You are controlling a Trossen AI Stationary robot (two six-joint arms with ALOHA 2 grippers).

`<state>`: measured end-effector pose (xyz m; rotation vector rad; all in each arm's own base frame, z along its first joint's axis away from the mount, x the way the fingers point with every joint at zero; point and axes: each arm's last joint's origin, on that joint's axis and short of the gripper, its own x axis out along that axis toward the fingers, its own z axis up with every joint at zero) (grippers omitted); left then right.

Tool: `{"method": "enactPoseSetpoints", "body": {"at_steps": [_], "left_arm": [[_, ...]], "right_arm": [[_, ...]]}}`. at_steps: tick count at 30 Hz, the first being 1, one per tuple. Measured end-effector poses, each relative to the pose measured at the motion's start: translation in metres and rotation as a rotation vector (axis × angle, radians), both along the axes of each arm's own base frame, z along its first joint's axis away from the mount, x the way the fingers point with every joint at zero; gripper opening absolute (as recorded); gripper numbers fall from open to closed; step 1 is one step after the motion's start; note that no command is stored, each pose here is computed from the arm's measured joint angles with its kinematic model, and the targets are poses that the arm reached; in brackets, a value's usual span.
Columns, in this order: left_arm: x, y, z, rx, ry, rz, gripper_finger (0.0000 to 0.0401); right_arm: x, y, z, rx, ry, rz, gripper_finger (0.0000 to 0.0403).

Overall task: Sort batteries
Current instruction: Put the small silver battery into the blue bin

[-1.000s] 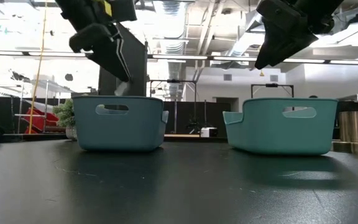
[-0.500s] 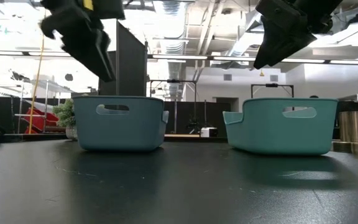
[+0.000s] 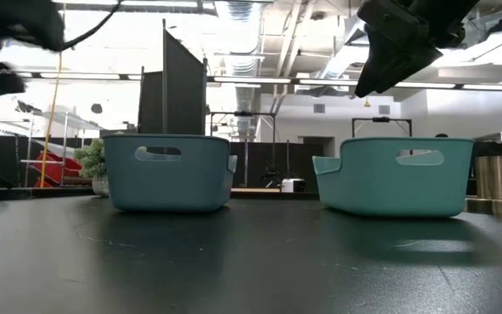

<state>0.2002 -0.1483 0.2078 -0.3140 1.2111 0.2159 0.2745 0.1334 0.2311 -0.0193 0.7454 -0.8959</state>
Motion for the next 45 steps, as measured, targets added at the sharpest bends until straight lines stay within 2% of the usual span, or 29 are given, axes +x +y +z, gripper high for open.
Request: {"method": "enactPoseSetpoints", "body": {"at_steps": [4, 9, 16, 23, 30, 32, 35, 41, 45], "left_arm": [[-0.013, -0.018, -0.017, -0.029, 0.079, 0.08, 0.0197], [-0.024, -0.036, -0.025, -0.116, 0.143, 0.19, 0.0216], [-0.02, -0.042, -0.031, -0.19, 0.199, 0.239, 0.0219], [-0.011, -0.048, -0.05, -0.204, 0.244, 0.252, 0.0219], [-0.002, -0.044, -0.073, -0.155, 0.357, 0.244, 0.0217], [0.0, -0.042, -0.075, -0.142, 0.364, 0.219, 0.0204], [0.0, -0.039, -0.075, -0.125, 0.374, 0.203, 0.0163], [-0.001, -0.035, -0.076, -0.069, 0.377, 0.128, 0.003], [-0.001, -0.034, -0.076, -0.051, 0.372, 0.093, 0.0018]], "right_arm": [[0.0, -0.001, 0.0, 0.001, -0.001, -0.002, 0.0269], [0.001, 0.0, 0.0, 0.002, -0.003, -0.002, 0.0269], [0.001, 0.0, 0.0, 0.004, -0.006, -0.004, 0.0269], [0.001, 0.0, 0.0, 0.004, -0.007, -0.004, 0.0269], [0.001, 0.0, 0.0, 0.003, -0.005, -0.003, 0.0269], [0.001, 0.0, 0.0, 0.003, -0.004, -0.003, 0.0269], [0.001, 0.0, 0.0, 0.002, -0.003, -0.002, 0.0269], [0.0, 0.0, 0.0, 0.001, -0.002, -0.002, 0.0269], [0.0, 0.0, 0.0, 0.001, -0.002, -0.002, 0.0269]]}}
